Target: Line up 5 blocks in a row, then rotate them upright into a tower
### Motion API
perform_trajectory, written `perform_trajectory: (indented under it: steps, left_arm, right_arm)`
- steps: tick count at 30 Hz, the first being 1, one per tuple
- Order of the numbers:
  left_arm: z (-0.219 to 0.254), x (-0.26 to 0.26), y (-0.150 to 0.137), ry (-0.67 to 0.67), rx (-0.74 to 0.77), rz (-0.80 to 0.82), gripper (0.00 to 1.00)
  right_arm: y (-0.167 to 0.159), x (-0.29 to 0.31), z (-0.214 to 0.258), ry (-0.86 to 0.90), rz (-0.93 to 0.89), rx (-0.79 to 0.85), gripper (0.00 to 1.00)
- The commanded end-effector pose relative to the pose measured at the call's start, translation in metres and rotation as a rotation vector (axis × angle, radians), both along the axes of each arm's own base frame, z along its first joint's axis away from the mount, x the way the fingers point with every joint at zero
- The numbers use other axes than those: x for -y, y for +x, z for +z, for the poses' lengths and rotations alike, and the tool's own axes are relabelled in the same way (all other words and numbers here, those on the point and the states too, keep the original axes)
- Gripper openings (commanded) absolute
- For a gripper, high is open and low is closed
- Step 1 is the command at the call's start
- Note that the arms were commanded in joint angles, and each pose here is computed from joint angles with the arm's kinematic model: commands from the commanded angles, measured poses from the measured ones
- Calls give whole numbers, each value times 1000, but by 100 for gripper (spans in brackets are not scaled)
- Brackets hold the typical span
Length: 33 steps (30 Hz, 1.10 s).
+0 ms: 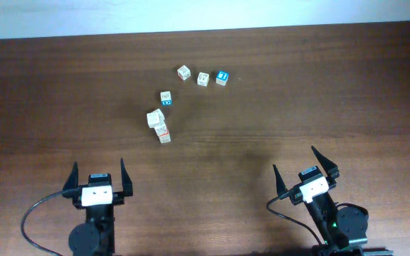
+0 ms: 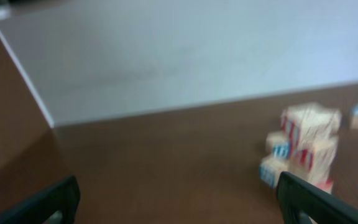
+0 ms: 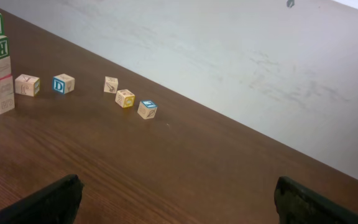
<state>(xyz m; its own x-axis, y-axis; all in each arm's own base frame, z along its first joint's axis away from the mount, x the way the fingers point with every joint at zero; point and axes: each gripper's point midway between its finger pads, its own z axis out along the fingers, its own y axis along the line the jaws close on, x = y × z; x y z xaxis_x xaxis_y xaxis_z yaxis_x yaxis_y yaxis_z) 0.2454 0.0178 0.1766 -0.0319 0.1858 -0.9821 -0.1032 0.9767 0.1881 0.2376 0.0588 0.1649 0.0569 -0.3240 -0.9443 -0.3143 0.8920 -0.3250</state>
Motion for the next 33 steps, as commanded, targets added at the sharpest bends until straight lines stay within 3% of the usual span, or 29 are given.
perform_trajectory:
  steps: [1,33]
  left_arm:
    - [-17,-12,-2,35,-57,70,99]
    - [-16,-8,-1,33,-56,50,99]
  right_arm:
    - [1,2,-3,-3,-9,0,98]
    - [1,2,-3,-3,-9,0,98]
